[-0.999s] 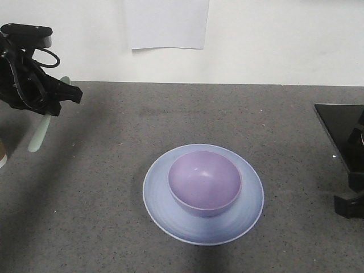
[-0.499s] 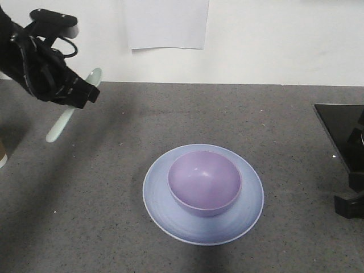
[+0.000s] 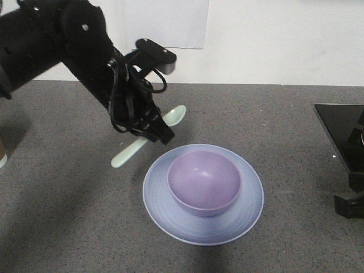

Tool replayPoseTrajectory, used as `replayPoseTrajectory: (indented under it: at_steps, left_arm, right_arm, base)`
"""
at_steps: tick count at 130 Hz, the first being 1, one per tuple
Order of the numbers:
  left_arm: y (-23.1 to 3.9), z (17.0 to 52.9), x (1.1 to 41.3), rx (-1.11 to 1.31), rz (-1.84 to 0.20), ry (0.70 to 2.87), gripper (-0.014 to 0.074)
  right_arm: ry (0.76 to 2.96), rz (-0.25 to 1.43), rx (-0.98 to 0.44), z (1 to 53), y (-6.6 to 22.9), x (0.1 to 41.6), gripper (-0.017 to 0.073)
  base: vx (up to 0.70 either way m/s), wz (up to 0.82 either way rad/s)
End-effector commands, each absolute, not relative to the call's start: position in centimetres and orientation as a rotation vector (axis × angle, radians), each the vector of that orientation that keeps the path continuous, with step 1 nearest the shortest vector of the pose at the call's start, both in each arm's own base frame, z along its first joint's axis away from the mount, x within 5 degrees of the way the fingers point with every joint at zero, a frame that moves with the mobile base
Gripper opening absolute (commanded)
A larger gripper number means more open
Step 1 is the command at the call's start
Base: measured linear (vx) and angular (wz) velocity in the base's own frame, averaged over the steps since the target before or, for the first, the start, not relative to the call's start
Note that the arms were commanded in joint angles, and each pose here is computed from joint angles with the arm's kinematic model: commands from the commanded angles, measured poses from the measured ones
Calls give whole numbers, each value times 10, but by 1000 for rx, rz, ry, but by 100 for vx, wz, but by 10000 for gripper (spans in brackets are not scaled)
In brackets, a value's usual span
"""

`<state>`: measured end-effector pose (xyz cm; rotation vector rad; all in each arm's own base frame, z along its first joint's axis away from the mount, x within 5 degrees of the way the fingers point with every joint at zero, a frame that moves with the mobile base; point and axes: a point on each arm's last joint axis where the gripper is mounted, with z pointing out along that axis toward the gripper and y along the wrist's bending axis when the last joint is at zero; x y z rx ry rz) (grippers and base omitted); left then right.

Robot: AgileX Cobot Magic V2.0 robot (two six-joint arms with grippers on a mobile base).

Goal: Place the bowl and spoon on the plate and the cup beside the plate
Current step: 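Move the left gripper with the green spoon over the lavender bowl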

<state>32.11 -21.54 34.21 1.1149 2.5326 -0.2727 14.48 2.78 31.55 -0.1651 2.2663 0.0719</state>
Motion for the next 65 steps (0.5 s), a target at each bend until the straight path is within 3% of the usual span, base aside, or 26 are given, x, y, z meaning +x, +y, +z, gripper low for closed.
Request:
replayPoseTrajectory:
  at_steps: [1,65]
  left_arm:
    - [-224,361,308,1146,-305,2467,-6]
    - [-265,338,291,1311,-320,2468,-6]
  right_arm:
    - [2175,74,-165,329,28,148,-8]
    - [2175,74,-165,329,28,148,-8]
  base:
    - [0,0]
    - [0,0]
